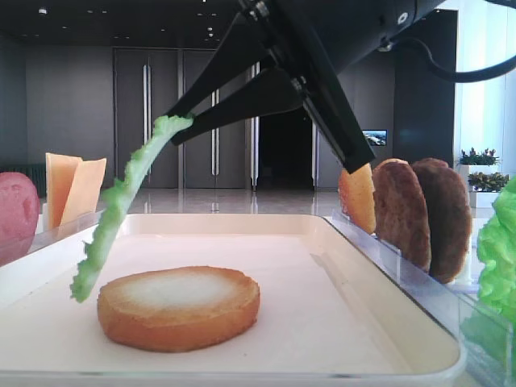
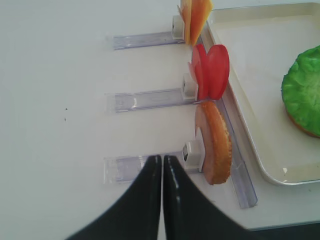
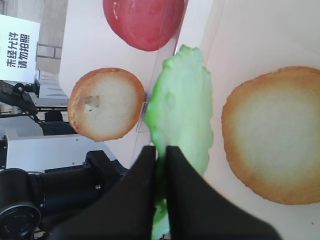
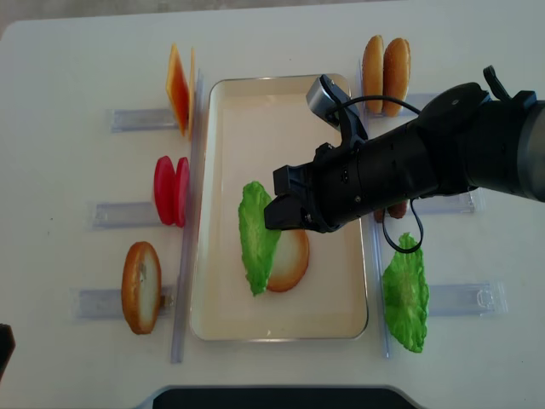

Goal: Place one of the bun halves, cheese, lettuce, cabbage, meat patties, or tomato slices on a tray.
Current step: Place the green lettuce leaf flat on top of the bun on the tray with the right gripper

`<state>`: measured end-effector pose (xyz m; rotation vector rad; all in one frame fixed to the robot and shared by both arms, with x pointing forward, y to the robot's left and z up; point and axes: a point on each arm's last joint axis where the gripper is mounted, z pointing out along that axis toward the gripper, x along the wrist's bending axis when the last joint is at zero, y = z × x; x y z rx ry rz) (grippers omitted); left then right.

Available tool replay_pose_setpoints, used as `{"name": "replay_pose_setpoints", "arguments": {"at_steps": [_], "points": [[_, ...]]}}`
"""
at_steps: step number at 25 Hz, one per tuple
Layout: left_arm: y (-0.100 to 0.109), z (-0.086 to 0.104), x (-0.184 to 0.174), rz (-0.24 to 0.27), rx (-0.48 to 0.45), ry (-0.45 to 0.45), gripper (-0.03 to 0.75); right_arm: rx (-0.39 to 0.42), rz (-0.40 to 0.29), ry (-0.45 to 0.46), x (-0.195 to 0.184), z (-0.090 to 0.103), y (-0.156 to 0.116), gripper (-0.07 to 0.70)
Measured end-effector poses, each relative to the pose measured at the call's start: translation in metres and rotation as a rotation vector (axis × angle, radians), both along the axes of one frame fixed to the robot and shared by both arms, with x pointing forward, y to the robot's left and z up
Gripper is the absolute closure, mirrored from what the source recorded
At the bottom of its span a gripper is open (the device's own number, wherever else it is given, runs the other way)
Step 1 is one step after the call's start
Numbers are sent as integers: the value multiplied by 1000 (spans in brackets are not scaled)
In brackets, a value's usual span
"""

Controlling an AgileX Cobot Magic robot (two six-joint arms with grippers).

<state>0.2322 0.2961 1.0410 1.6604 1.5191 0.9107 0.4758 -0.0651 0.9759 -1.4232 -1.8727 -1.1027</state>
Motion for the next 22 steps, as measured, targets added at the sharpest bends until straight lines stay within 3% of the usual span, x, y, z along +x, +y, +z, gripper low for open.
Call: {"name": "replay_pose_setpoints", "arguments": {"at_steps": [13,22], "points": [[0,0,0,0,0,0,715,-17,-19,19,3,-9,1,578],[0,0,0,0,0,0,715,-34,5,8,2,-10,0,578]]}}
